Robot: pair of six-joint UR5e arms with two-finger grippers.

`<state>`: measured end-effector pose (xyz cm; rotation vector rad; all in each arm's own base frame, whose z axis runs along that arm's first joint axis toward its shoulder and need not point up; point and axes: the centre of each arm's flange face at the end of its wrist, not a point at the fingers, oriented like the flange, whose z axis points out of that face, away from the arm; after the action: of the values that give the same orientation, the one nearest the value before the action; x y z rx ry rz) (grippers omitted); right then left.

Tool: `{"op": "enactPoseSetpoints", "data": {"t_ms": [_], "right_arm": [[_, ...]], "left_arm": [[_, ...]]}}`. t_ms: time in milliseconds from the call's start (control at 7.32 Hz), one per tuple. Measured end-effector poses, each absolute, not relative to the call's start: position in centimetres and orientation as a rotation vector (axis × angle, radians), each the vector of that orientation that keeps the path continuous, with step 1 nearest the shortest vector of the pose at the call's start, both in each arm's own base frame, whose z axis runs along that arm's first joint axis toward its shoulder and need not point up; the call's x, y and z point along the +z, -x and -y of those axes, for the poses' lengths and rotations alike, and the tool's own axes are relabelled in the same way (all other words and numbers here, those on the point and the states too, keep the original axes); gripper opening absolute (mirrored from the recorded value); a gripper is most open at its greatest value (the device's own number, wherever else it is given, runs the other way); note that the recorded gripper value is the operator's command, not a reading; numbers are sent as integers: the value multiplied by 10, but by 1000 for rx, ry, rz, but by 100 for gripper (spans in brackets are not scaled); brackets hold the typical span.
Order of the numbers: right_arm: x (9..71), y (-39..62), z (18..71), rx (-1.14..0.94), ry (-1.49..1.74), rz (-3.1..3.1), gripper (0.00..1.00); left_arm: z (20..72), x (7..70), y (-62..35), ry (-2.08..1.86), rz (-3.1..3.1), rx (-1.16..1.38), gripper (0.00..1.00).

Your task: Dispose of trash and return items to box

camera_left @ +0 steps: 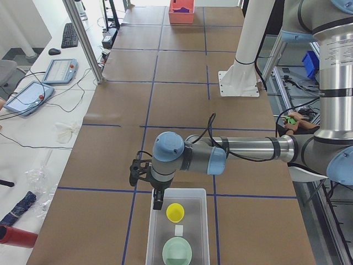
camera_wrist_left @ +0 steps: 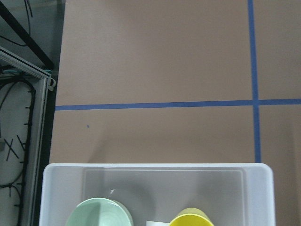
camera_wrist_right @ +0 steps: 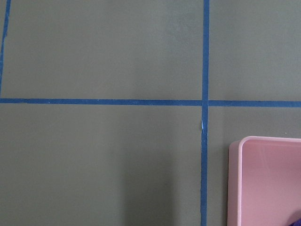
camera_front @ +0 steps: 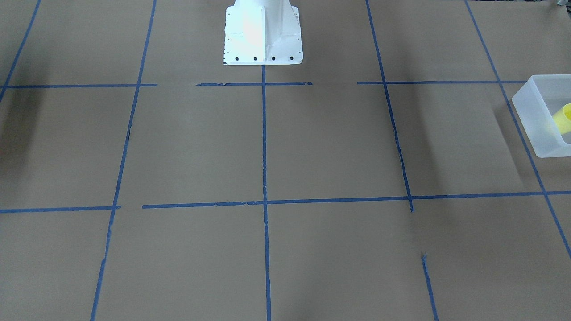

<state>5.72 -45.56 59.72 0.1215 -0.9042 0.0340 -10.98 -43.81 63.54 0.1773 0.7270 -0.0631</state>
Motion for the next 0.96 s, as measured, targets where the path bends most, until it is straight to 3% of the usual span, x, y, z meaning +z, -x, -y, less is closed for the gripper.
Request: {"op": "enactPoseSetpoints", "data": {"t_ms": [957], "right_arm": [[599,-57,456,35,-120,901,100]], "left_arm": [[470,607,70,-167,-776,-33,100]]}}
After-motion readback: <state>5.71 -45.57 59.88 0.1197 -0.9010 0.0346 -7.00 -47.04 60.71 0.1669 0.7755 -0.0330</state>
